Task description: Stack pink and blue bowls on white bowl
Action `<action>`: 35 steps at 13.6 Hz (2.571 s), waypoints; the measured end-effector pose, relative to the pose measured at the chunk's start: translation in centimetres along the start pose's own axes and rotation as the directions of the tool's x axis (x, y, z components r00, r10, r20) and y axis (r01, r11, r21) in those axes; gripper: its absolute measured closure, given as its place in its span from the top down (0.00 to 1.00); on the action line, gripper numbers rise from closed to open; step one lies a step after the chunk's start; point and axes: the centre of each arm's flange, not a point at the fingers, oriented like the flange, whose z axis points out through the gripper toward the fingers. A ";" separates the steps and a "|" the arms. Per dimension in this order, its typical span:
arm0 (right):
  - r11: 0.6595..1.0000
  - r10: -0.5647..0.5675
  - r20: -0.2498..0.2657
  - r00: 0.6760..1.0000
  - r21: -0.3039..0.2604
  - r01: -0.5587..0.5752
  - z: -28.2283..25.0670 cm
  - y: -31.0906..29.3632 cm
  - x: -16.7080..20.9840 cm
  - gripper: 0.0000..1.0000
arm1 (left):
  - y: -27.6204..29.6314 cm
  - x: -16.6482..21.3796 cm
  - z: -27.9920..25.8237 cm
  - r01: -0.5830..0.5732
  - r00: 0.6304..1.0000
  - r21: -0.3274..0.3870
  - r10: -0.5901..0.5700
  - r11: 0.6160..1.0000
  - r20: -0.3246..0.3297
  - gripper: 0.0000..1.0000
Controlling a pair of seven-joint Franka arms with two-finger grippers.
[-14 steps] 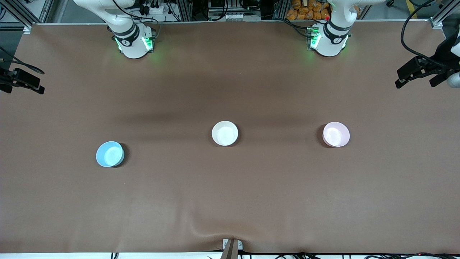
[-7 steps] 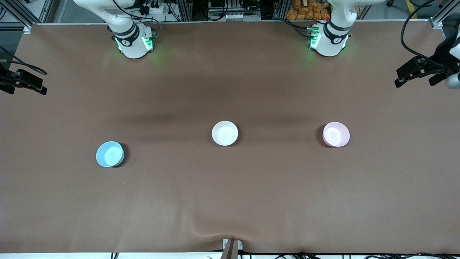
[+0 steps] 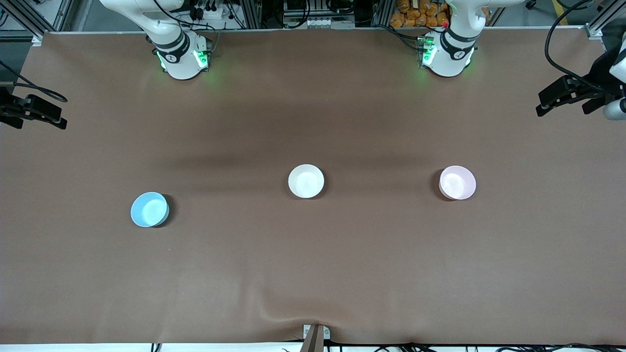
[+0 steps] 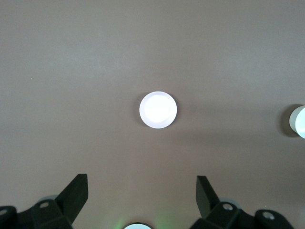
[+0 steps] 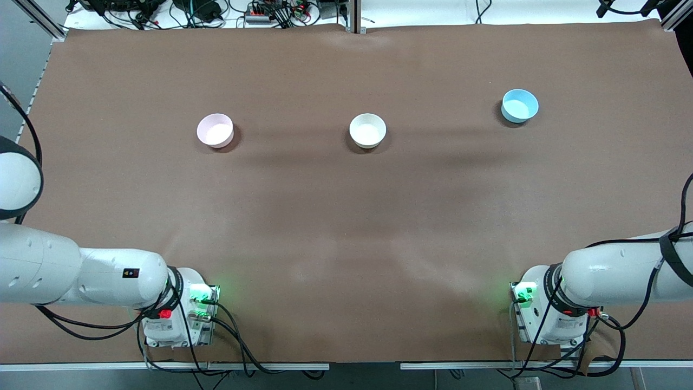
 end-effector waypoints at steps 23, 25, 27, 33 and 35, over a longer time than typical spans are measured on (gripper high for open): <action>1.000 0.005 -0.018 1.000 -0.002 -0.005 -0.1 0.3 0.2 1.00 | 0.4 0.5 0.8 -0.049 0.999 0.000 0.049 0.999 0.015 1.00; 1.000 0.003 -0.010 1.000 -0.002 -0.003 0.3 0.2 0.4 1.00 | 0.5 0.9 1.6 -0.051 0.998 0.001 0.050 0.999 0.031 1.00; 1.000 0.001 -0.003 1.000 -0.002 -0.001 0.7 0.0 0.6 1.00 | 0.7 2.2 4.1 -0.053 0.996 0.002 0.053 0.999 0.071 1.00; 1.000 -0.010 0.006 1.000 -0.003 0.010 1.2 -0.5 1.0 1.00 | 1.5 6.9 17.9 -0.057 0.992 -0.002 0.057 0.998 0.109 1.00; 1.000 -0.020 0.015 1.000 -0.004 0.020 1.6 -1.1 1.2 1.00 | 1.8 7.6 22.8 -0.059 0.992 -0.004 0.059 0.998 0.112 1.00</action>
